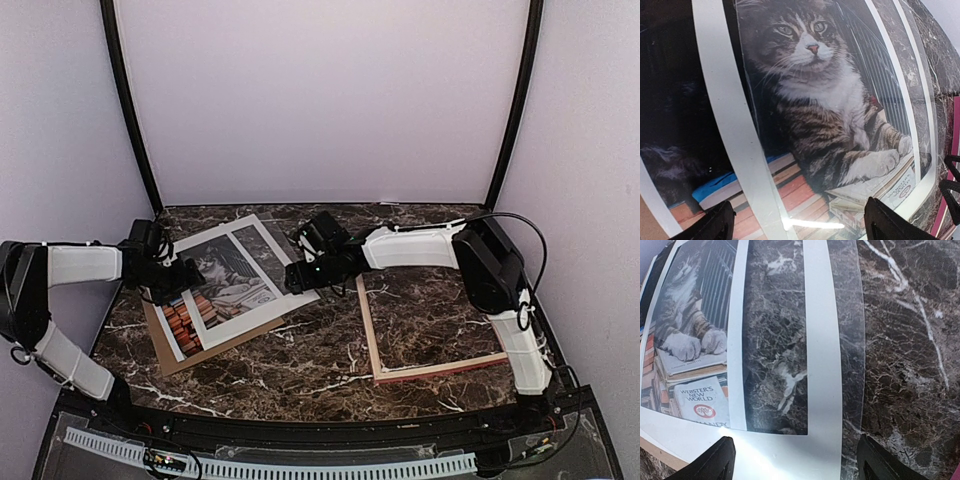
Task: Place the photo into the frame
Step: Adjust the glass panel on the mat board.
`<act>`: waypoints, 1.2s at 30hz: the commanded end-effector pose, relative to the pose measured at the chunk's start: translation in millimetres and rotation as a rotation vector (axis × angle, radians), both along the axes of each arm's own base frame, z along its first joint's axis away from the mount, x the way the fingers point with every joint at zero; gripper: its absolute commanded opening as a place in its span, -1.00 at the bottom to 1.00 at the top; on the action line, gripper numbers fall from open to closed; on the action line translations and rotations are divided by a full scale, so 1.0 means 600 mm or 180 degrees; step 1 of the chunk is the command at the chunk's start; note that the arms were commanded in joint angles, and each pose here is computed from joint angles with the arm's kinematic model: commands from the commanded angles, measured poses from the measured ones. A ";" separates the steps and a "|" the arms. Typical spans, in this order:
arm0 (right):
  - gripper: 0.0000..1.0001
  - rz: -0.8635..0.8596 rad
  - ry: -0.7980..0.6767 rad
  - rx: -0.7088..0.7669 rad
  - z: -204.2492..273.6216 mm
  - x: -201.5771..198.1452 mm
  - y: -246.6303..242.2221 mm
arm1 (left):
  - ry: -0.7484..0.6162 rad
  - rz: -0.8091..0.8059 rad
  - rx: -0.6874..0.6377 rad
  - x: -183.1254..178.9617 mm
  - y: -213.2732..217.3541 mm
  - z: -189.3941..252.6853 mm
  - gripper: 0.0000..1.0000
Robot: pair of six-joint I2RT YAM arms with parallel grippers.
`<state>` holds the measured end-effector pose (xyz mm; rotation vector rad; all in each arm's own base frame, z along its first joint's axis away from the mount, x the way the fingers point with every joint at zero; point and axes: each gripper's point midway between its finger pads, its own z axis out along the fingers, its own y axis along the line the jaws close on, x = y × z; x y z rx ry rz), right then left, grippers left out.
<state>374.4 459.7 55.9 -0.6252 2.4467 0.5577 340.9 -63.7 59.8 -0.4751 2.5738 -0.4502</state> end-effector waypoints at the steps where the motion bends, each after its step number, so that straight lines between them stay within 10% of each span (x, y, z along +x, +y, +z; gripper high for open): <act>1: 0.69 -0.0122 0.0256 0.0269 0.003 0.020 0.001 | -0.0154 -0.0128 -0.0258 0.032 -0.025 0.020 0.83; 36: 0.39 -0.0372 0.1093 0.0800 -0.048 -0.107 -0.074 | -0.0142 -0.0393 -0.1130 0.015 -0.105 0.001 0.68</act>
